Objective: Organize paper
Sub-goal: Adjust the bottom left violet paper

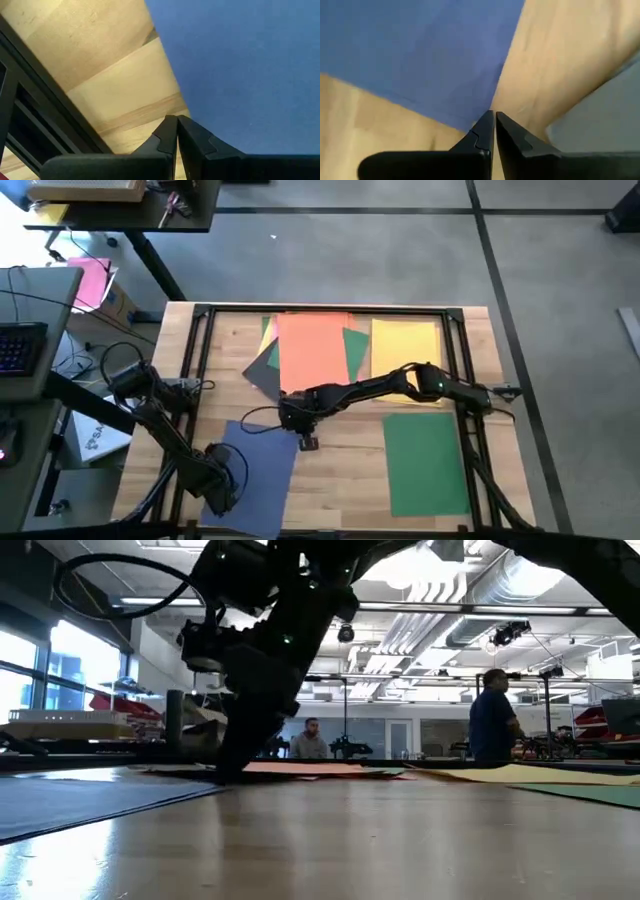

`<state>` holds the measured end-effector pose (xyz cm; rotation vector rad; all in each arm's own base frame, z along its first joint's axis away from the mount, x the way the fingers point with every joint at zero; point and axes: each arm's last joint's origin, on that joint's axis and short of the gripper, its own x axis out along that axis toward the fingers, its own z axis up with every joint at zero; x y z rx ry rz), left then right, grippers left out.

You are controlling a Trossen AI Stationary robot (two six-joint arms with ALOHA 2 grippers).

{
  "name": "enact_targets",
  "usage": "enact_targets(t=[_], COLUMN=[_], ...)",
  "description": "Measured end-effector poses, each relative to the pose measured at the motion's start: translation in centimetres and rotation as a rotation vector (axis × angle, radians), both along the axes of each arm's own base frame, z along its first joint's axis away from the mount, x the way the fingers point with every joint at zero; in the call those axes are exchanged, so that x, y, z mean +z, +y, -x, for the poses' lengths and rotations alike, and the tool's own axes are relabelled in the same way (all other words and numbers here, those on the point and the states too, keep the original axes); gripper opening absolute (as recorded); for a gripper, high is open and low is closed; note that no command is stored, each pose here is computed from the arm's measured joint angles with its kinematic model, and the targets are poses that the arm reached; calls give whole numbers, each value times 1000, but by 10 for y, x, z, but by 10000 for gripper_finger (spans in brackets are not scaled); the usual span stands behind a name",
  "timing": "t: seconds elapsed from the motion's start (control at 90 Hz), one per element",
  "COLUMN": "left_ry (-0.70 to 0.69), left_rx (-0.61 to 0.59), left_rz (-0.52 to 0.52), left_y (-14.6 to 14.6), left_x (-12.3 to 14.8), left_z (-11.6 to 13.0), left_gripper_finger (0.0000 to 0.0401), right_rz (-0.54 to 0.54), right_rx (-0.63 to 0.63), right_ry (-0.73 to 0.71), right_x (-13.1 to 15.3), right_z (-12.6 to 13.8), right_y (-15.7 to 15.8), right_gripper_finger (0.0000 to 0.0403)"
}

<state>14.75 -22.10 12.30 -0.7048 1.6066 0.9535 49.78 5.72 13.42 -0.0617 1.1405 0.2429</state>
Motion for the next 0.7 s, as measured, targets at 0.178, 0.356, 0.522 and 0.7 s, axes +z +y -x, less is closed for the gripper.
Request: enact_targets(t=[0.178,0.356,0.522,0.7], left_ry=[0,1,51,67], left_rx=[0,-15,-52,-76], left_rz=[0,-8,-260,-266], left_y=[0,1,13,24], left_x=[0,1,19,22], left_z=[0,0,4,5], left_gripper_finger=[0,0,0,0], right_rz=[8,8,-4,11], right_rx=[7,35,76,69], right_ry=[16,38,87,89], right_x=[3,24,16,6], right_z=[2,13,18,18], right_y=[0,11,35,49], right_gripper_finger=[0,0,0,0])
